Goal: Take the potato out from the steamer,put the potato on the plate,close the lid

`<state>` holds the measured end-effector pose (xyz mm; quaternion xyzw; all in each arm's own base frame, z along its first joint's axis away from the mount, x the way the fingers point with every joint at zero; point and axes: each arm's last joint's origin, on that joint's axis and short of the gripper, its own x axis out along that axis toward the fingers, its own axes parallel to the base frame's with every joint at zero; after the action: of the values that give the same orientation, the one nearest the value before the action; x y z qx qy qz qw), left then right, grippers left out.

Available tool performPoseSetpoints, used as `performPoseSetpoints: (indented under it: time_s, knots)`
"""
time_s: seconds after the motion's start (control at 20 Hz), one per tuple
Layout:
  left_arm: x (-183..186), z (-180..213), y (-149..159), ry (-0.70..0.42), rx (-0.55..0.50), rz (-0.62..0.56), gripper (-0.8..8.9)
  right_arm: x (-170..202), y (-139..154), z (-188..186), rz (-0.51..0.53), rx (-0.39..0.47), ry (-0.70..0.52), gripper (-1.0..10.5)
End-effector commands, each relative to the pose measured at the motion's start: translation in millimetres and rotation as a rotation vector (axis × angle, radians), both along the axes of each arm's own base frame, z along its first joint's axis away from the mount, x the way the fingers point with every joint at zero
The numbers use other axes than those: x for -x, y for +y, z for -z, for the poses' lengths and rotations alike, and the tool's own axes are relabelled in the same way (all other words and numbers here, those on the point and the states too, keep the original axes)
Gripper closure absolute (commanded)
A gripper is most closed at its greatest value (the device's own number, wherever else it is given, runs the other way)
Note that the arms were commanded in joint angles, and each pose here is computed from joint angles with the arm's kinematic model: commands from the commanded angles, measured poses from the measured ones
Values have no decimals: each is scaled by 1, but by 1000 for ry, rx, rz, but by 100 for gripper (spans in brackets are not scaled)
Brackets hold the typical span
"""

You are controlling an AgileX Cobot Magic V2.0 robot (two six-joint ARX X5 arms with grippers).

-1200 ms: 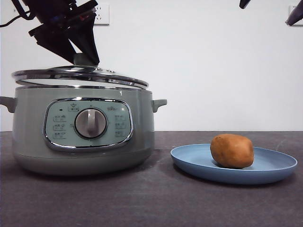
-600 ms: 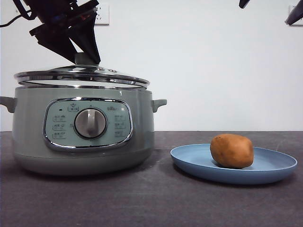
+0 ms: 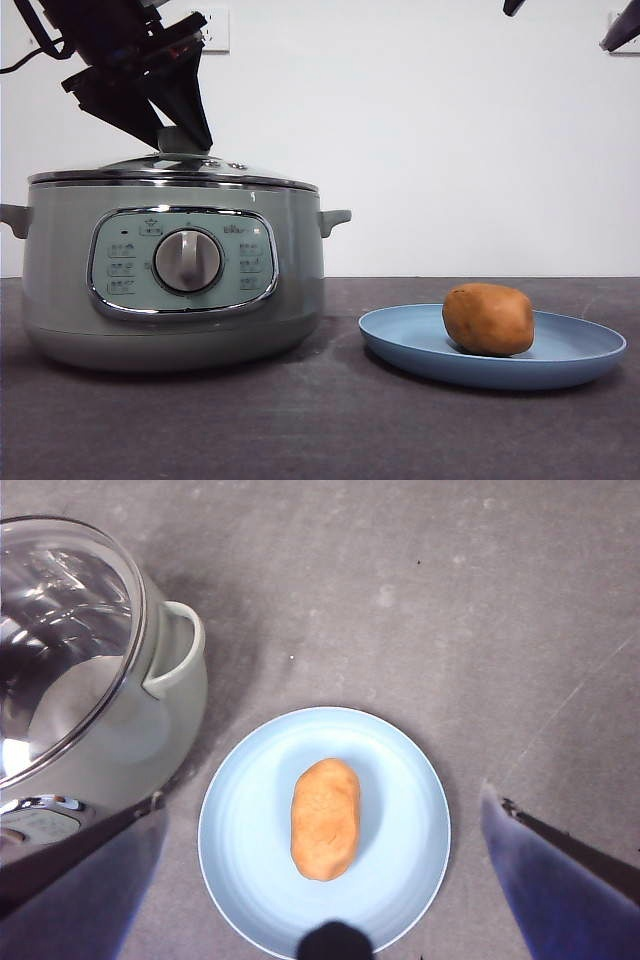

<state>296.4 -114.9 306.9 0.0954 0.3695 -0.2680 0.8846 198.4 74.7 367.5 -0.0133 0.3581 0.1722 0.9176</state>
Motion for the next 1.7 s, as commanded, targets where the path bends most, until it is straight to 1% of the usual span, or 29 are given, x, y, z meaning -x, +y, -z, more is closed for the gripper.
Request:
performPoseSetpoints:
  time_s: [0.05,0.1,0.15,0.4,0.5,0.6,0.65,0.7,0.8,0.9,0.95,1.05,1.1,1.15,1.2,1.25,1.3,1.7]
  knots:
    - [2,-2,2,6,20,-18,627,-1,0,1,5,-7,4,415]
    - [2,-2,2,8,25,-32,438,-1,0,1,5,-7,4,415]
    - [1,-2,2,5,25,-33,310,-1,0,1,4,-7,6,415]
    - [0,-9,1,-27,26,-44,310,0,0,3,5,0,25,415]
    - [0,-21,2,-35,29,-44,310,1,0,3,4,0,25,415]
    - [4,-41,3,-22,24,-44,311,1,0,3,-4,-5,28,415]
    - [8,-53,4,-8,19,-42,311,1,1,3,-34,-32,38,415]
    - [13,-66,6,13,14,-38,311,2,3,3,-86,-75,54,414]
    - [30,-91,10,94,11,-1,311,5,7,2,-221,-188,106,414]
    - [49,-110,13,181,44,109,313,10,10,3,-338,-274,162,415]
    - [56,-118,14,198,68,176,315,11,11,3,-383,-299,180,415]
    - [64,-126,11,192,132,264,316,13,13,3,-431,-312,186,416]
    - [65,-126,9,191,131,273,357,13,13,3,-431,-309,184,451]
    - [65,-125,7,189,117,273,519,13,13,3,-433,-304,182,588]
    - [66,-125,5,183,105,285,728,13,13,3,-446,-292,170,785]
    - [67,-125,3,168,90,306,810,13,13,3,-462,-280,157,973]
    - [68,-125,1,166,87,314,821,13,13,3,-469,-273,150,947]
    - [67,-126,0,163,98,297,816,13,12,3,-466,-273,144,947]
